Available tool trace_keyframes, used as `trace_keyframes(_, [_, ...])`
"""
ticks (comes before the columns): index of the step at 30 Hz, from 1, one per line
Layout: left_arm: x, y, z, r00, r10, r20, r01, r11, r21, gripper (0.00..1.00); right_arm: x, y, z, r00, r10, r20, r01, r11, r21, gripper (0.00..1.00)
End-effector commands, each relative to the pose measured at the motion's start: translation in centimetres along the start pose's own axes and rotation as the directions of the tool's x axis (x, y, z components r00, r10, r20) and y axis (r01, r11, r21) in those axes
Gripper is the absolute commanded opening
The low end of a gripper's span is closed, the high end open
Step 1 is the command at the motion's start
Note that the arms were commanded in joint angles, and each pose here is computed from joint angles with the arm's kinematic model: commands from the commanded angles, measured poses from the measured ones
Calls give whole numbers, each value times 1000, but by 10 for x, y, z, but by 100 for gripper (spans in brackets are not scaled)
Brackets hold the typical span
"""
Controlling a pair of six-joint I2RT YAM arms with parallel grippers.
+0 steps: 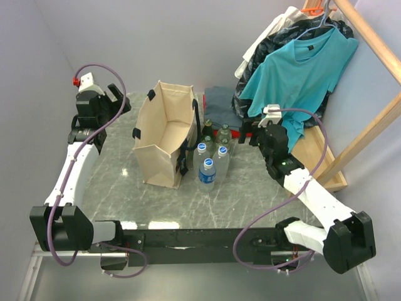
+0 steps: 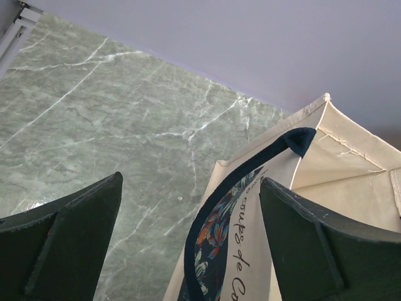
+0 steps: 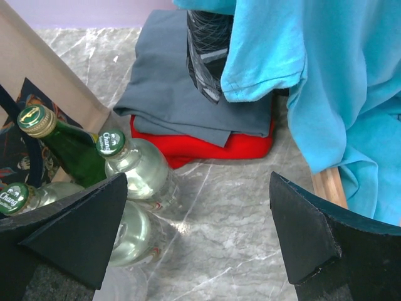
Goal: Take the beverage out of the canvas bag
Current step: Reset both arms
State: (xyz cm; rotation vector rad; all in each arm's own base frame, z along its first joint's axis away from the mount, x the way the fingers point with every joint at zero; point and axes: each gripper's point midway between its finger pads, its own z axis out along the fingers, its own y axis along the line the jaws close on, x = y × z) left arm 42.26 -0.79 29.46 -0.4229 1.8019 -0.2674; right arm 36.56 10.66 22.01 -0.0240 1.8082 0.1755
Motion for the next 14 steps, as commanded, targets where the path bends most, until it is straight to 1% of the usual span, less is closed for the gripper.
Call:
trace_keyframes(1, [-19, -7, -11, 997, 9, 77, -11, 1000, 20, 96, -20, -4, -4, 997, 4, 75, -5, 1000, 13, 100])
trace_keyframes(10, [-13, -7, -10, 997, 9, 71, -12, 999, 38, 96, -17, -4, -3, 998, 2, 69, -3, 1000, 12, 100])
trace_keyframes(14, [-14, -5, -10, 997, 11, 73, -12, 1000, 24, 96, -17, -4, -3, 998, 0, 71, -1, 1000, 15, 100])
